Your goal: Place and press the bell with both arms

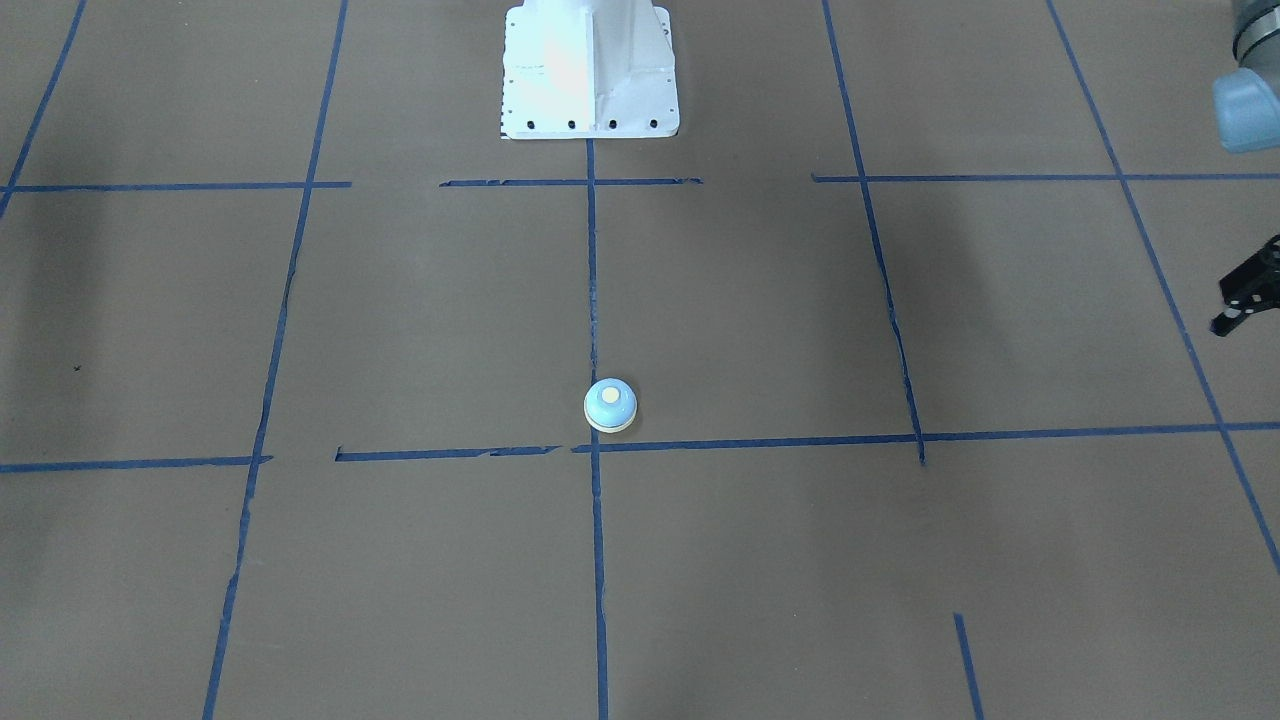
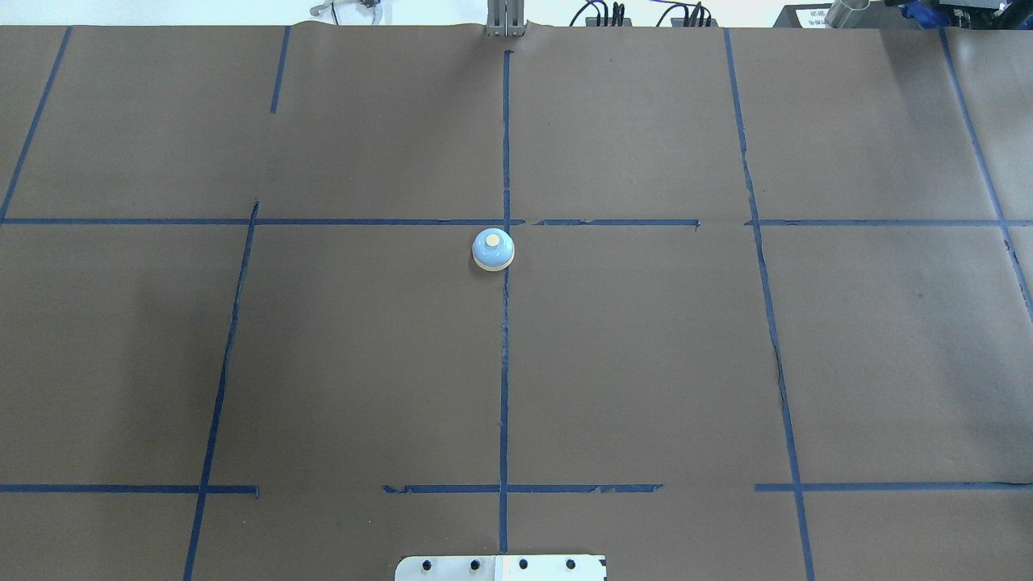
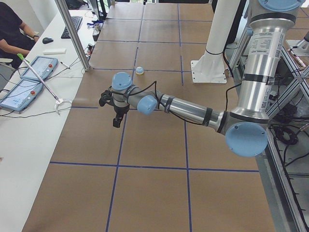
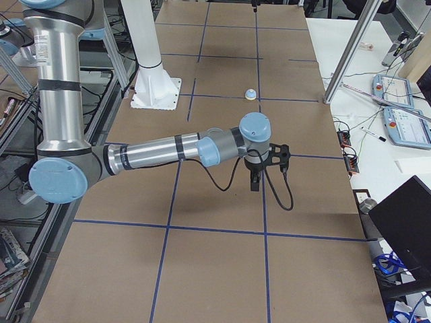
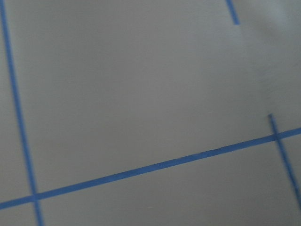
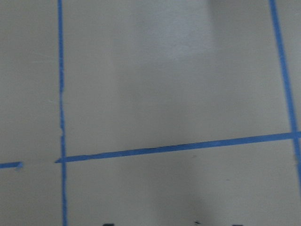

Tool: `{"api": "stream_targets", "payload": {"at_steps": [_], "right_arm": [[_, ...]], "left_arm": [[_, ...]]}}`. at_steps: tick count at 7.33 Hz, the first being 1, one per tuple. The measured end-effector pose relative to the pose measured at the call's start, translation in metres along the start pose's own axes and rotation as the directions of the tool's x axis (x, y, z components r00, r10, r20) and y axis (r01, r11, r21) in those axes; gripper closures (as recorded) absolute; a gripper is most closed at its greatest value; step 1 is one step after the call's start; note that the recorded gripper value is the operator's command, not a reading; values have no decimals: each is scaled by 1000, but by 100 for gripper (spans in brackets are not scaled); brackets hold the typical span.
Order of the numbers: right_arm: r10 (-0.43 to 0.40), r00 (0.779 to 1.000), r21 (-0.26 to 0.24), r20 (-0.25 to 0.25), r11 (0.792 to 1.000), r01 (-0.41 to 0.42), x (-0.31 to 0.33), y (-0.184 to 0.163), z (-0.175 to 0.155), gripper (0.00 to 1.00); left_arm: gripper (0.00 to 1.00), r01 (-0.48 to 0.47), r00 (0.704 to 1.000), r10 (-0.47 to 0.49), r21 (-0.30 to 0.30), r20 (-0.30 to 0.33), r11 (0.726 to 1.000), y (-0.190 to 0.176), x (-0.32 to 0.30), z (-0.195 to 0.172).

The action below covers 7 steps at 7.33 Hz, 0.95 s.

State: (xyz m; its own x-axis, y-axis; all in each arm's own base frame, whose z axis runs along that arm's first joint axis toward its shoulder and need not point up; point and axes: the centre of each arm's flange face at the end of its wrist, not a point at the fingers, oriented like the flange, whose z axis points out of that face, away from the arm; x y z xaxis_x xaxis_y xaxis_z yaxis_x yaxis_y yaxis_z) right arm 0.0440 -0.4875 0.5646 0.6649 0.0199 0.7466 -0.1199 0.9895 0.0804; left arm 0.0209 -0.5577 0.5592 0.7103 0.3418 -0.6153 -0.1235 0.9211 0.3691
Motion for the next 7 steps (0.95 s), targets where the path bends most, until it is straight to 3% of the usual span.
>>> {"api": "stream_targets", "payload": {"at_steps": [1, 3, 5, 7], "right_arm": [[-44, 999, -11, -21, 999, 44, 30, 9, -13, 0], [-94, 994, -45, -47, 995, 92, 58, 22, -17, 0], [-95, 994, -77, -54, 993, 90, 72, 42, -8, 0], [-138, 989, -115, -48, 985, 131, 86, 84, 0, 0]], "left_arm": [[0, -20, 1000, 20, -39, 10, 999, 19, -45, -5], [0, 64, 996, -73, -153, -56, 986, 61, -89, -9], [0, 135, 985, -153, -214, -73, 967, 112, -91, -9], [0, 171, 978, -194, -248, -75, 954, 140, -89, -7]]}}
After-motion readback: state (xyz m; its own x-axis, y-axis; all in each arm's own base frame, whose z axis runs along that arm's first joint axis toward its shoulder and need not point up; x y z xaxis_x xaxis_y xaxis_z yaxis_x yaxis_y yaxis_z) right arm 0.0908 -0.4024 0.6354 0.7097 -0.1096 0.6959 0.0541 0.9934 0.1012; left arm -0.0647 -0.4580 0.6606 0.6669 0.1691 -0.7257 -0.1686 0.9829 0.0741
